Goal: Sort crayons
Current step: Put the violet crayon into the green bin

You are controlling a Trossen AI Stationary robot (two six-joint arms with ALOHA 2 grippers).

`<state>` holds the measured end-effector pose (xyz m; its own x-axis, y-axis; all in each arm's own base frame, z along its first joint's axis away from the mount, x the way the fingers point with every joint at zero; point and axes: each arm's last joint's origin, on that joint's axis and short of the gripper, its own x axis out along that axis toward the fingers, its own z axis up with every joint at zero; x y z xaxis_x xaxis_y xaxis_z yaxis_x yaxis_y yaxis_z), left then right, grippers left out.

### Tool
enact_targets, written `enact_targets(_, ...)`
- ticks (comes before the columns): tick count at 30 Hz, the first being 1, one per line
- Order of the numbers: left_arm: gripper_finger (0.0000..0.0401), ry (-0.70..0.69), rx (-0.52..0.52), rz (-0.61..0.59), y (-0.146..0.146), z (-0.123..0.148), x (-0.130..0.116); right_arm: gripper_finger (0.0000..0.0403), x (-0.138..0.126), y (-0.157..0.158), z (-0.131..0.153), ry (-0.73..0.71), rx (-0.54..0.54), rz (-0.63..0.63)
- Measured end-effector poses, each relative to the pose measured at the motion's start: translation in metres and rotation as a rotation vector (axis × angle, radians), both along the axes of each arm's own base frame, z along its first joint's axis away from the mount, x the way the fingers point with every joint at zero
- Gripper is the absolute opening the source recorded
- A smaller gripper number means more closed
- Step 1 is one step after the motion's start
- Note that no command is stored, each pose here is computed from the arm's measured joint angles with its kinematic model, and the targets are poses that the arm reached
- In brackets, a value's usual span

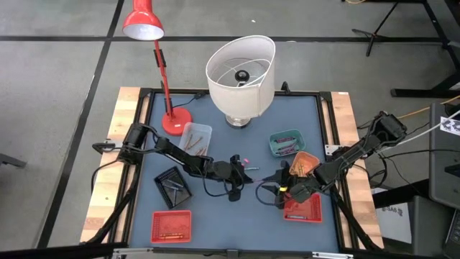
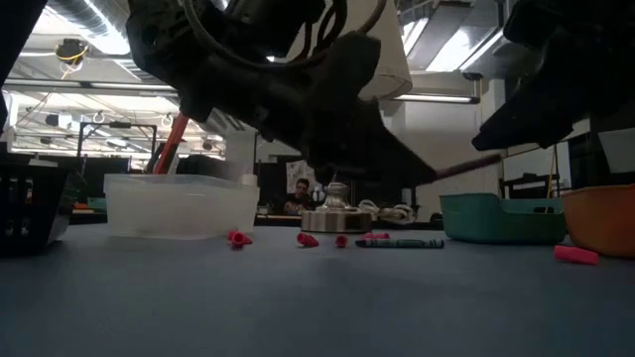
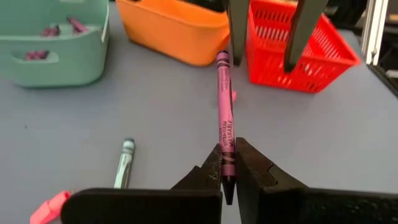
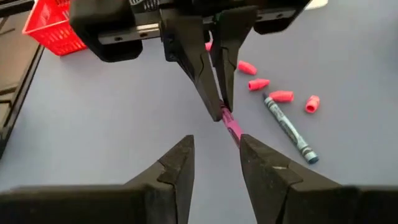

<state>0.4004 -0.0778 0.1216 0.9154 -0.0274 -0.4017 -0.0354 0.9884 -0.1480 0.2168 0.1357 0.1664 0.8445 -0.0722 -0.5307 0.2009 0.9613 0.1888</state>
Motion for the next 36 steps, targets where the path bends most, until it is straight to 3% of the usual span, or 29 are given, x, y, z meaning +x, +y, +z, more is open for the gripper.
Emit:
enact_targets(17, 0.0002, -0.044, -0.029, -0.047, -0.002, 0.005, 0.002, 0.0127, 0.000, -0.001, 0.001, 0.004, -0.194, 0.079)
enact_targets(36, 0.0002, -0.103, -0.033, -0.063, -0.008, 0.011, 0.003, 0.0127, -0.001, -0.001, -0.001, 0.029, -0.208, 0.126)
